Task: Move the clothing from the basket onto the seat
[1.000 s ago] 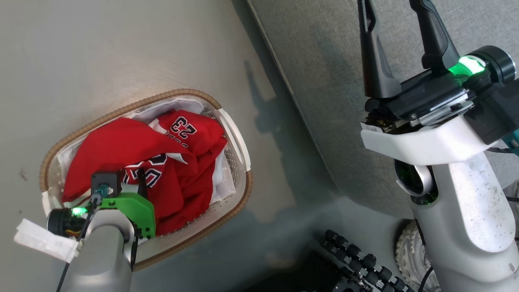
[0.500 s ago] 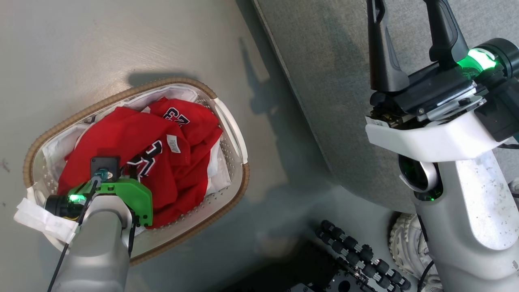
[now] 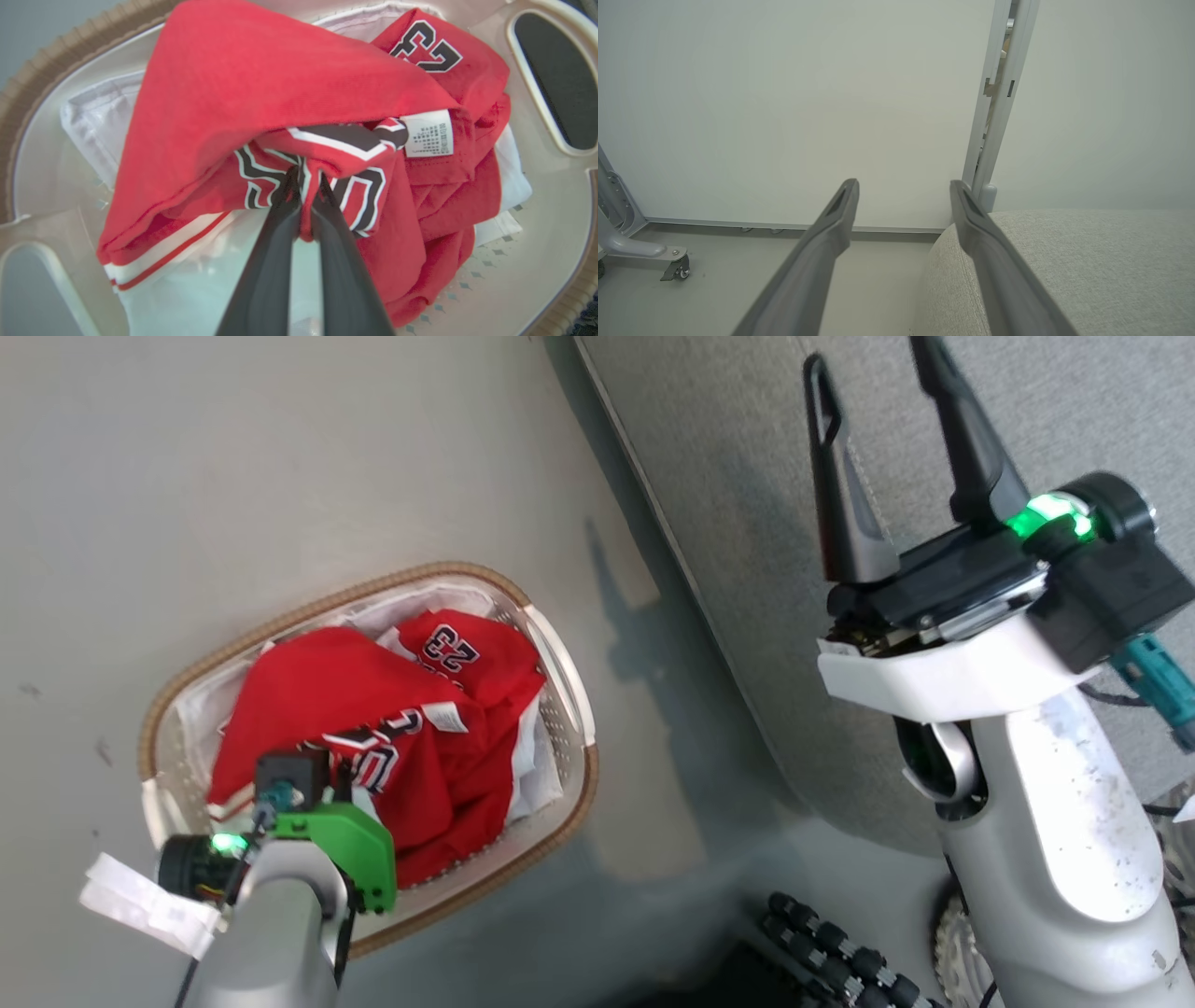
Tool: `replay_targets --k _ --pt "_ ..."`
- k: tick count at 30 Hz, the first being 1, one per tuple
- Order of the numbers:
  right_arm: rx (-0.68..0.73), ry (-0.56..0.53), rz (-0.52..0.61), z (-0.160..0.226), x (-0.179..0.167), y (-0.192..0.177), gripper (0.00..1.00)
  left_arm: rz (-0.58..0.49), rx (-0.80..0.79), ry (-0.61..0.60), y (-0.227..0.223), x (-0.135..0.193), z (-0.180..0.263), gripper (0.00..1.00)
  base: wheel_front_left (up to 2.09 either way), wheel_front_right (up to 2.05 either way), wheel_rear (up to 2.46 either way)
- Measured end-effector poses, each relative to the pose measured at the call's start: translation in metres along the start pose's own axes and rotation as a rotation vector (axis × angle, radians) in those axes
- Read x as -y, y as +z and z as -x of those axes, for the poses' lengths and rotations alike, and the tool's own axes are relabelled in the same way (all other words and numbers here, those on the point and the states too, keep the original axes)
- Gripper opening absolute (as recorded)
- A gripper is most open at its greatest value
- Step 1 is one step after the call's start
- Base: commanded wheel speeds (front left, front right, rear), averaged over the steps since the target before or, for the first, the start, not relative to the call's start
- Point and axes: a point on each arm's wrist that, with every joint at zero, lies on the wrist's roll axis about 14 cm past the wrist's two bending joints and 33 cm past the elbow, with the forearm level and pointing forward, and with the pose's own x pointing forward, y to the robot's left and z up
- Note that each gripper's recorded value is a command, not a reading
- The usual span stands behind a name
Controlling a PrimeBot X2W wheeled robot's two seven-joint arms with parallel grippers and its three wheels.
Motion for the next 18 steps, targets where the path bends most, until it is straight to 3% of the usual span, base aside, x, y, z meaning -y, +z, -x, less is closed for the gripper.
replay_targets --k 7,18 --pt "-0.026 0.007 -0.025 0.023 -0.009 0.01 1.0 -0.054 0.09 -0.033 0.021 0.016 0.04 0.0 0.0 0.0 0.0" --pt "-0.041 0.042 -0.101 0.059 -0.038 0.026 1.0 -0.042 0.347 0.002 0.076 0.024 0.113 0.0 0.0 0.0 0.0"
